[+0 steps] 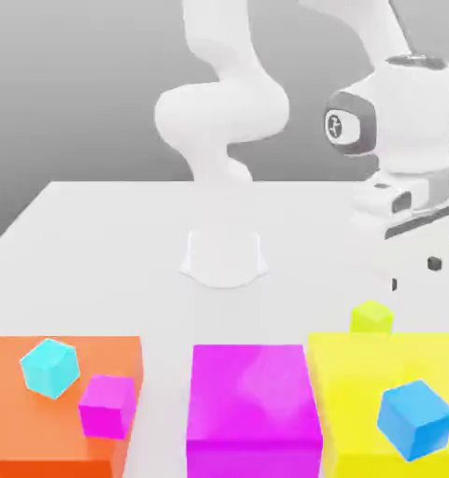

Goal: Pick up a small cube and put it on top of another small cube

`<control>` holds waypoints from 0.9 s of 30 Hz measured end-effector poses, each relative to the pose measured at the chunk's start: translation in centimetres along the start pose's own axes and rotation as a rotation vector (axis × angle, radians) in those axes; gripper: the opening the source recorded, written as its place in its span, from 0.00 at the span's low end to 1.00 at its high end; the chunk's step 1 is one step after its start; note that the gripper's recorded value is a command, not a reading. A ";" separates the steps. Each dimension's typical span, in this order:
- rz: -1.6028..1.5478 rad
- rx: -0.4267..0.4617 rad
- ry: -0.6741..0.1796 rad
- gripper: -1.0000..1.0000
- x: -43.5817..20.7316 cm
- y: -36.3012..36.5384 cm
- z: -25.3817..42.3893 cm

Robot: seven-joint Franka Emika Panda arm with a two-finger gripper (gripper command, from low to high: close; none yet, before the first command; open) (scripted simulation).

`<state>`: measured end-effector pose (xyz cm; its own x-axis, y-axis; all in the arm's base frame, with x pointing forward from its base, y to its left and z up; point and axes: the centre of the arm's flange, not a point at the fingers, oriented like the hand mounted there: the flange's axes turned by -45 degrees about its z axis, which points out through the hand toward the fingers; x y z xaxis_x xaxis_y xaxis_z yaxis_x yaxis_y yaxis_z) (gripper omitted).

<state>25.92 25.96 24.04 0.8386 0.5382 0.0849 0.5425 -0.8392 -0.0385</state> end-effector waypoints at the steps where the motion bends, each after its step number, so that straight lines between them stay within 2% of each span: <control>1: -0.020 -0.008 -0.022 0.50 -1.1 -0.7 1.2; 4: -0.073 -0.031 -0.075 0.50 -4.1 -2.1 4.1; 13: -0.082 -0.032 -0.085 0.50 -5.0 -2.2 10.2; 14: -0.081 -0.033 -0.086 0.00 -5.2 -2.1 10.7; 21: -0.082 -0.033 -0.085 0.00 -5.2 -2.1 10.7; 27: -0.083 -0.034 -0.082 0.00 -4.5 -2.3 7.1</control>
<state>21.26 26.00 16.71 0.7929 0.6094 0.0048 0.6094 -0.7929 -0.0010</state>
